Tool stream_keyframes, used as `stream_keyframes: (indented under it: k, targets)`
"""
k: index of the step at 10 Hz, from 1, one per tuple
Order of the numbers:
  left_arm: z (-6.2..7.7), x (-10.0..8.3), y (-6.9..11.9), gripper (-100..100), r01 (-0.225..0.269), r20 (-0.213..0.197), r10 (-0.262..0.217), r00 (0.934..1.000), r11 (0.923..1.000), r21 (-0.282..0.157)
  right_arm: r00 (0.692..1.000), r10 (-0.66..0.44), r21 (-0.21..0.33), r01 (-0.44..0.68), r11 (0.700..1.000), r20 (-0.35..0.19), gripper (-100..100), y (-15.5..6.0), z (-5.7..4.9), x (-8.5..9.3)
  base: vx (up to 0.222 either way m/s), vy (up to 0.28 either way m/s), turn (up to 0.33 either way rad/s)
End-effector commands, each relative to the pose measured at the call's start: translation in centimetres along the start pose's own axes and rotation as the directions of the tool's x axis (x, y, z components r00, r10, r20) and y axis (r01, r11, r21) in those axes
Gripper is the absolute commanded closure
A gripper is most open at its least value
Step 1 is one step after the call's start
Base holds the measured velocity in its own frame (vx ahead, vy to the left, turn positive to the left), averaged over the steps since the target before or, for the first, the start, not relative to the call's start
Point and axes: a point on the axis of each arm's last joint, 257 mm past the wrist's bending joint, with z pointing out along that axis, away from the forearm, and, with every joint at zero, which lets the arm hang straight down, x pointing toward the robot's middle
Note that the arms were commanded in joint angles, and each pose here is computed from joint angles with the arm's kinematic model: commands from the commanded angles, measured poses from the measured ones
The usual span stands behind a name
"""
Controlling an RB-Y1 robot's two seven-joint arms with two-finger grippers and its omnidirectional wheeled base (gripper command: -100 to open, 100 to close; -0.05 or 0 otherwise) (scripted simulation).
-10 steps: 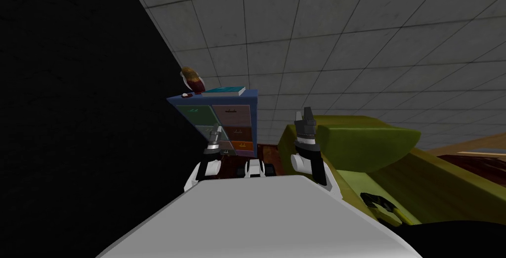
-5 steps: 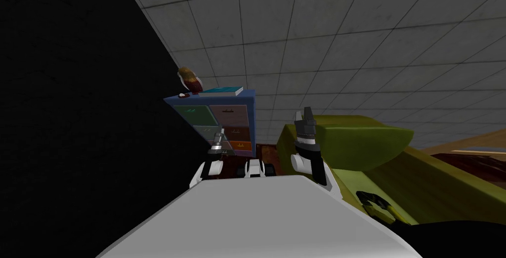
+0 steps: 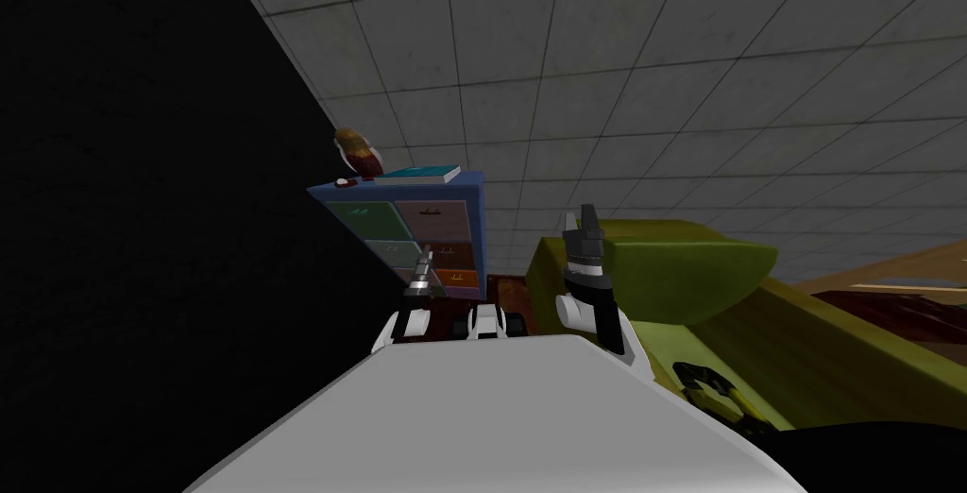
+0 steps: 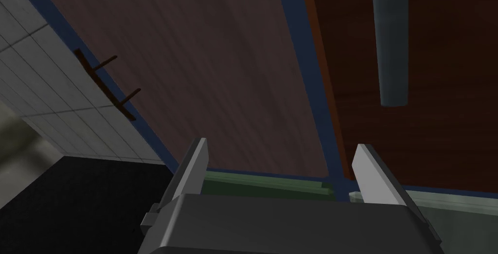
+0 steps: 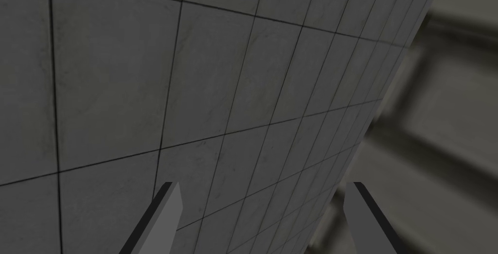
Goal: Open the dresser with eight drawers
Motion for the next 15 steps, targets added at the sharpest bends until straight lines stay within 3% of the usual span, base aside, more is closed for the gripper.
stream_keyframes:
  k: [1, 7, 10, 13, 14, 15]
  targets:
    - [-0.6, 1.3, 2.2, -100, 0.003, -0.012, -0.004, 0.9999, 0.999, -0.045, 1.0, 0.0, 0.0, 0.0, 1.0, 0.0, 0, 0.0, 0.0, 0.0, -0.001, -0.048, -0.011]
    - [-1.9, 4.6, 6.2, -100, 0.033, -0.027, -0.037, 0.9989, 0.9905, -0.134, 1.0, 0.0, 0.0, 0.0, 1.0, 0.0, 0, 0.0, 0.0, 0.0, -0.008, -0.037, -0.01]
    - [-2.2, 6.1, 6.8, -100, 0.066, -0.017, -0.069, 0.9975, 0.9857, -0.155, 1.0, 0.0, 0.0, 0.0, 1.0, 0.0, 0, 0.0, 0.0, 0.0, -0.003, -0.031, -0.006]
    - [-1.0, 5.7, 6.2, -100, 0.06, -0.018, -0.063, 0.9978, 0.9863, -0.153, 1.0, 0.0, 0.0, 0.0, 1.0, 0.0, 0, 0.0, 0.0, 0.0, 0.034, -0.009, -0.004]
    - [-1.2, 5.7, 6.2, -100, 0.06, -0.018, -0.064, 0.9978, 0.9867, -0.151, 1.0, 0.0, 0.0, 0.0, 1.0, 0.0, 0, 0.0, 0.0, 0.0, 0.029, -0.003, -0.001]
    - [-1.9, 5.9, 6.6, 100, 0.061, -0.018, -0.065, 0.9977, 0.9863, -0.153, 1.0, 0.0, 0.0, 0.0, 1.0, 0.0, 0, 0.0, 0.0, 0.0, -0.038, 0.008, 0.007]
